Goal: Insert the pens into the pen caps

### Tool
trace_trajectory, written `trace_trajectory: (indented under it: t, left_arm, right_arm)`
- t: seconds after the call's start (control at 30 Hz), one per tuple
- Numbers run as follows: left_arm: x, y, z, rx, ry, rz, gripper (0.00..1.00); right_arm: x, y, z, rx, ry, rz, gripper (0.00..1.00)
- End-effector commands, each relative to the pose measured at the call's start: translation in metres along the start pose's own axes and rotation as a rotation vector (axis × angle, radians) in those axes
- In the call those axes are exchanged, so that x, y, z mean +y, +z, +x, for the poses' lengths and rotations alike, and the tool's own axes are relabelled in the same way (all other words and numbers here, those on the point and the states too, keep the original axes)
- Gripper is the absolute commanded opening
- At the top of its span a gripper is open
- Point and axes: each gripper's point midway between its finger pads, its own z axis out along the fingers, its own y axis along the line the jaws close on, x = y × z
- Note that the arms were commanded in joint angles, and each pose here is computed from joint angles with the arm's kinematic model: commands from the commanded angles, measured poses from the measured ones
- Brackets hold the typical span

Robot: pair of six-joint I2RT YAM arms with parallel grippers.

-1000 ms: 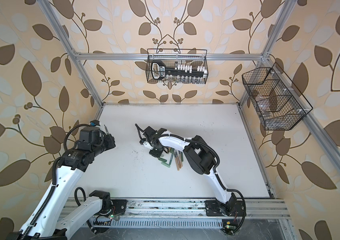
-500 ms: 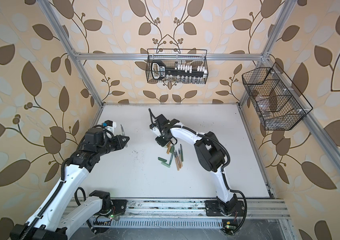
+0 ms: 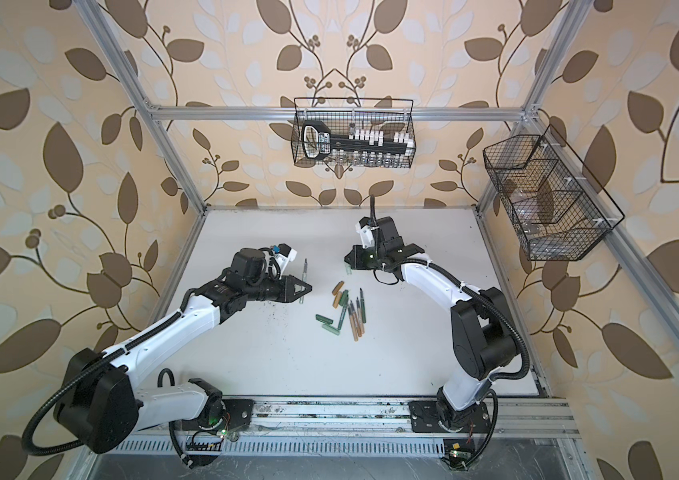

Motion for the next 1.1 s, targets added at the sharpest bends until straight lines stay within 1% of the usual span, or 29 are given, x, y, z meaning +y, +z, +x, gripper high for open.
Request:
trace_trajectory:
  t: [0.0,0.13,0.3,0.33,0.47,0.6,0.73,1.07]
  left_arm:
    - [-0.039,0.008,-0.023,-0.019,0.106,0.138,0.0]
    - [-0.048,0.022,-0.019,0.03,0.121,0.183,0.0]
    - [-0.061,0.029,-0.017,0.062,0.134,0.246,0.0]
    - [-0.056,0.038,-0.012,0.093,0.114,0.248,0.0]
    - [-0.061,0.045,-0.008,0.12,0.102,0.279,0.0]
    - [-0.064,0.049,-0.004,0.142,0.079,0.314,0.0]
    - [-0.067,0.05,-0.002,0.152,0.077,0.331,0.0]
    - [-0.063,0.054,0.001,0.178,0.063,0.324,0.0]
  right_arm:
    - [0.017,-0.013,-0.017,-0.094,0.112,-0.071,0.08]
    - [0.023,-0.025,-0.024,-0.141,0.151,-0.09,0.08]
    - [0.023,-0.037,-0.027,-0.19,0.219,-0.106,0.08]
    - [0.023,-0.039,-0.029,-0.202,0.242,-0.114,0.08]
    - [0.023,-0.044,-0.033,-0.239,0.302,-0.138,0.08]
    - [0.029,-0.048,-0.04,-0.265,0.319,-0.171,0.08]
    - [0.031,-0.05,-0.044,-0.285,0.318,-0.175,0.08]
    - [0.041,-0.047,-0.05,-0.28,0.317,-0.239,0.08]
